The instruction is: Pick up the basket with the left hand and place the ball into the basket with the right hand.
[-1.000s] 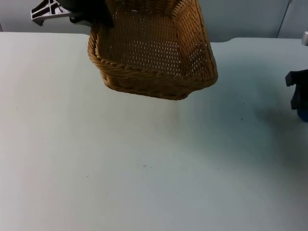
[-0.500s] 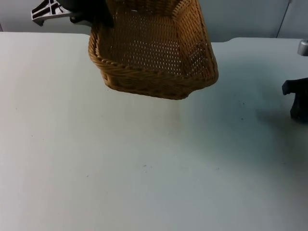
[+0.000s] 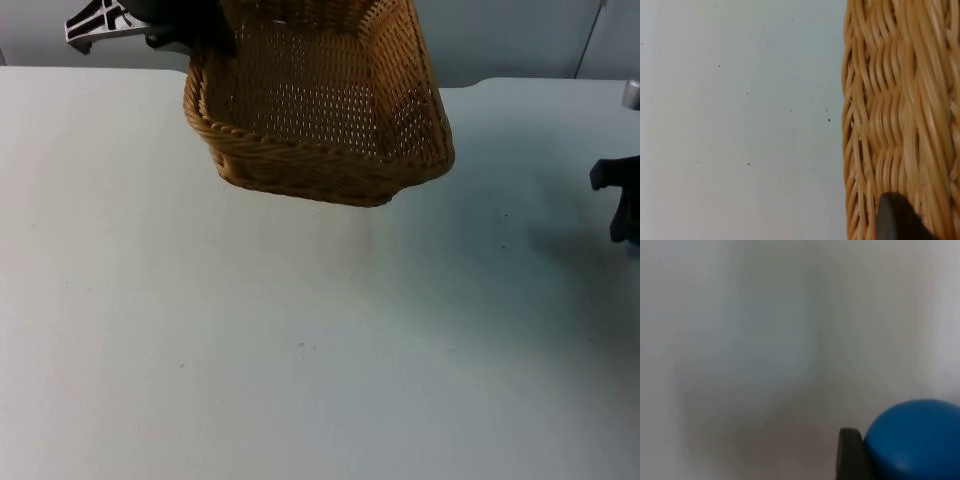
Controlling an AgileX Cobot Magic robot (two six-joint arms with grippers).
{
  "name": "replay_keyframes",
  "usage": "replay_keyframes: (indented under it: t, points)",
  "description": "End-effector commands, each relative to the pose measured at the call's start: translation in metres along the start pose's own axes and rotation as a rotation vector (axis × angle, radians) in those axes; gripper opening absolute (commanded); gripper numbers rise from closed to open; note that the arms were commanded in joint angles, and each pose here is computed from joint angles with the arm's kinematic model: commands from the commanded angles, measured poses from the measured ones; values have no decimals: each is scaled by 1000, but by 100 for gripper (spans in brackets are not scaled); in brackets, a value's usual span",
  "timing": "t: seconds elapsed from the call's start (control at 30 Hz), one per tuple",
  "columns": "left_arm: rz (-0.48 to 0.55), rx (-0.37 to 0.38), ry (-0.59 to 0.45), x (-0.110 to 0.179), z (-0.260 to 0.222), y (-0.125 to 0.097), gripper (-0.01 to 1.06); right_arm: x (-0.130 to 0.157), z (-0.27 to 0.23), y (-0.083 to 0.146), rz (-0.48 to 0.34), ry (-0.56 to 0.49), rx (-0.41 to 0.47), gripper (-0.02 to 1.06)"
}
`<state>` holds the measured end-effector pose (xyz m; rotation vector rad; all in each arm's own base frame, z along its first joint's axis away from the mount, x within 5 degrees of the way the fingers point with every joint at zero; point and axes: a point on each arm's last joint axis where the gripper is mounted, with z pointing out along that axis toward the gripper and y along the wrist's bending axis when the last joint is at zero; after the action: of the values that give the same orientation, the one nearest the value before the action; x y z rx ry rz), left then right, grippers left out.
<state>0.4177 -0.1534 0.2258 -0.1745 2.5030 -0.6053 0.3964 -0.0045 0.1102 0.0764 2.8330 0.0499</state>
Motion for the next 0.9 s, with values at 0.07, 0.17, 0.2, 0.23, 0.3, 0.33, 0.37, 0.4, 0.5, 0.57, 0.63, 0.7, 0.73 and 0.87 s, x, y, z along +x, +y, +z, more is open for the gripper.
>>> replay_keyframes:
  t: [0.07,0.17,0.2,0.23,0.3,0.33,0.37,0.4,0.5,0.57,0.63,0.7,0.73,0.87]
  points:
    - [-24,17,-35,-6,-2,-1,0,-15,-40,6,-21,-110,-35,0]
    - [-23,17,-33,-6,-2,-1,0,-27,-79,13,-27,-184,-97,0]
    - [-20,16,-30,-5,-2,-1,0,-32,-95,16,-27,-214,-118,0]
    - [-20,16,-30,-5,-2,-1,0,-32,-95,16,-27,-214,-118,0]
    - [-16,15,-22,-5,-2,-1,0,-43,-127,22,-4,-279,-177,0]
    - [-16,14,-18,-4,-2,-1,0,-46,-140,27,-16,-286,-211,0]
    - [-16,14,-15,-4,-2,-1,0,-50,-154,32,-51,-294,-226,0]
    - [-16,14,-15,-4,-2,-1,0,-50,-154,32,-51,-294,-226,0]
    - [-16,13,-13,-4,-2,-1,0,-62,-185,57,-144,-324,-264,0]
    - [-16,13,-8,-3,-2,-1,0,-65,-192,65,-168,-339,-271,0]
    - [-16,11,1,-3,-2,-1,0,-67,-206,79,-248,-353,-276,0]
    - [-19,13,3,-2,-2,-1,0,-69,-218,95,-286,-383,-297,0]
    - [-19,13,3,-2,-2,-1,0,-69,-218,95,-286,-383,-297,0]
    - [-53,54,-9,-4,-2,-5,0,-68,-234,127,-345,-430,-341,0]
